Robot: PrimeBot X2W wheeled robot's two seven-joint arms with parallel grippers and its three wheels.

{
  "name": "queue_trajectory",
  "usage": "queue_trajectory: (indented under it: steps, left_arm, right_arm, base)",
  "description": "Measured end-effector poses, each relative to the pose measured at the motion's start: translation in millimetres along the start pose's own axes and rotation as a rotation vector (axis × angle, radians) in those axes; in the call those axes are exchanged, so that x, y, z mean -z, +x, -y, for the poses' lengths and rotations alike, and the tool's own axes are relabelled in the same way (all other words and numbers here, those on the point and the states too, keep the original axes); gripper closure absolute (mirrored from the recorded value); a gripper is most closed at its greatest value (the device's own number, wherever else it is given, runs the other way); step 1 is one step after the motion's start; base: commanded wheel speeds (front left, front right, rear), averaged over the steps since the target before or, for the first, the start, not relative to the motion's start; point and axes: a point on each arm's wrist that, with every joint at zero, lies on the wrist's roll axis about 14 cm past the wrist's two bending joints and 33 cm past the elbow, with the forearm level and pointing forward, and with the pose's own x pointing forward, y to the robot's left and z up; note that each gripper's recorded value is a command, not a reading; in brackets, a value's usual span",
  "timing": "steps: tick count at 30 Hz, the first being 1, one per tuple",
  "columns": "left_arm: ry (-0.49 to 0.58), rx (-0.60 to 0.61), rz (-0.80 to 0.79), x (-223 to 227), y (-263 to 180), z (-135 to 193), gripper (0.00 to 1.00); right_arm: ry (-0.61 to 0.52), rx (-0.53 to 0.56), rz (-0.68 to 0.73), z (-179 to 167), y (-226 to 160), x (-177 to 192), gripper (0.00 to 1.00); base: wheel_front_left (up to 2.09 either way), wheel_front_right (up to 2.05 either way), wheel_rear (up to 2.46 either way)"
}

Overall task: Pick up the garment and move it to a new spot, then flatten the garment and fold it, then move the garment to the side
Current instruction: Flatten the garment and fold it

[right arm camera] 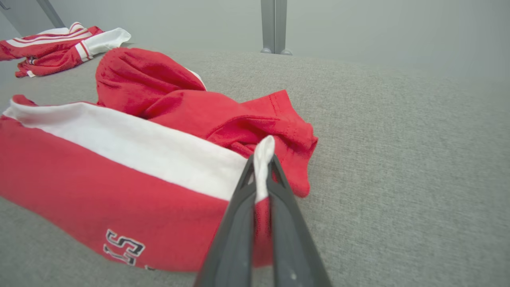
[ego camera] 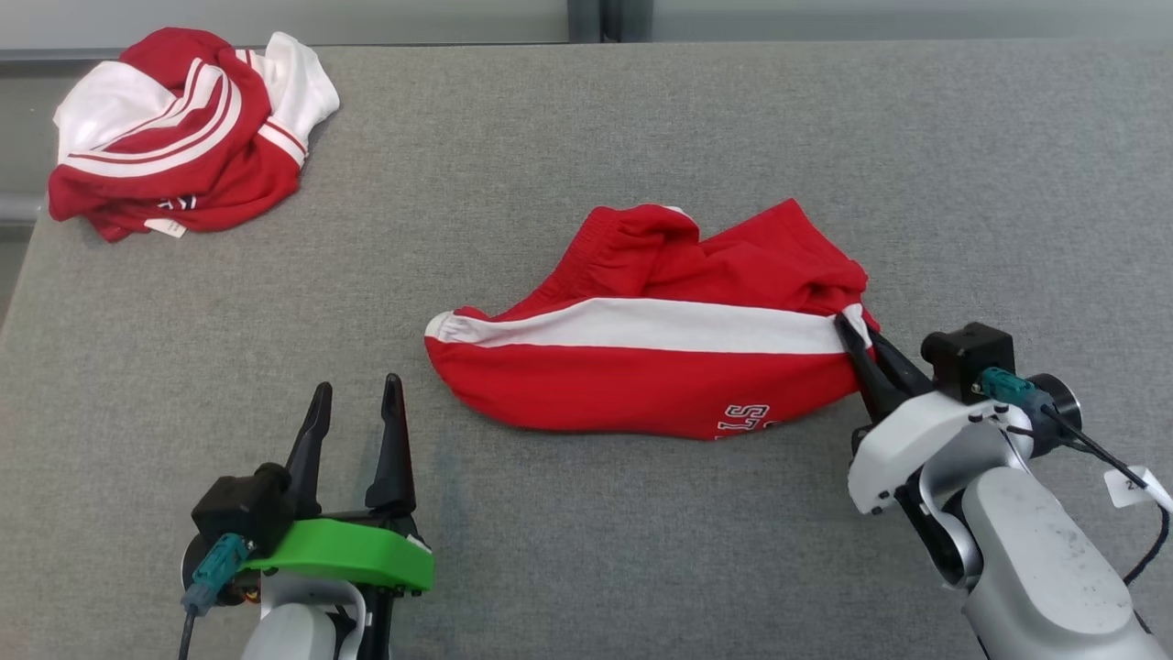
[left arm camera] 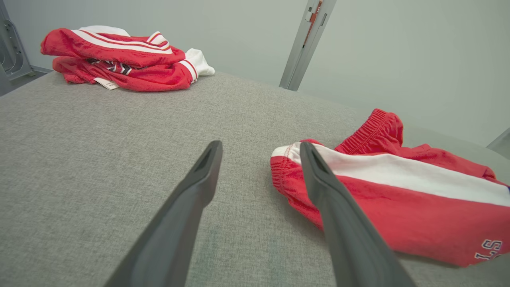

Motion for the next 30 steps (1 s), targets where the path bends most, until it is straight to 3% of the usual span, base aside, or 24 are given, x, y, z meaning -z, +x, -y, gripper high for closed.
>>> queue_trajectory:
  steps: [13,14,15,16,17,18,30]
  left_arm:
    - [0.005,0.066,-0.025,8,1,19,0.0]
    - [0.006,0.069,-0.025,8,0,20,0.0]
    - [0.006,0.071,-0.024,8,0,21,0.0]
    - [0.006,0.071,-0.023,7,0,21,0.0]
    - [0.006,0.072,-0.022,7,-1,22,0.0]
    - [0.007,0.073,-0.021,6,-1,22,0.0]
    - [0.004,0.075,-0.025,8,-2,24,0.0]
  right_arm:
    - [-0.031,0.165,-0.005,38,-30,11,0.99]
    - [-0.024,0.173,0.002,38,-32,11,0.89]
    - [-0.02,0.176,0.006,38,-33,11,0.63]
    - [-0.016,0.18,0.009,37,-34,11,0.53]
    - [-0.009,0.185,0.012,38,-35,12,0.04]
    - [-0.002,0.191,0.013,38,-37,13,0.0]
    - [0.038,0.219,0.017,36,-47,20,0.0]
  base:
    - [0.0,0.0,0.0]
    - [0.0,0.0,0.0]
    - [0.0,0.0,0.0]
    - [0.0,0.0,0.0]
    - [0.0,0.0,0.0]
    - [0.0,0.0,0.0]
    - [0.0,0.0,0.0]
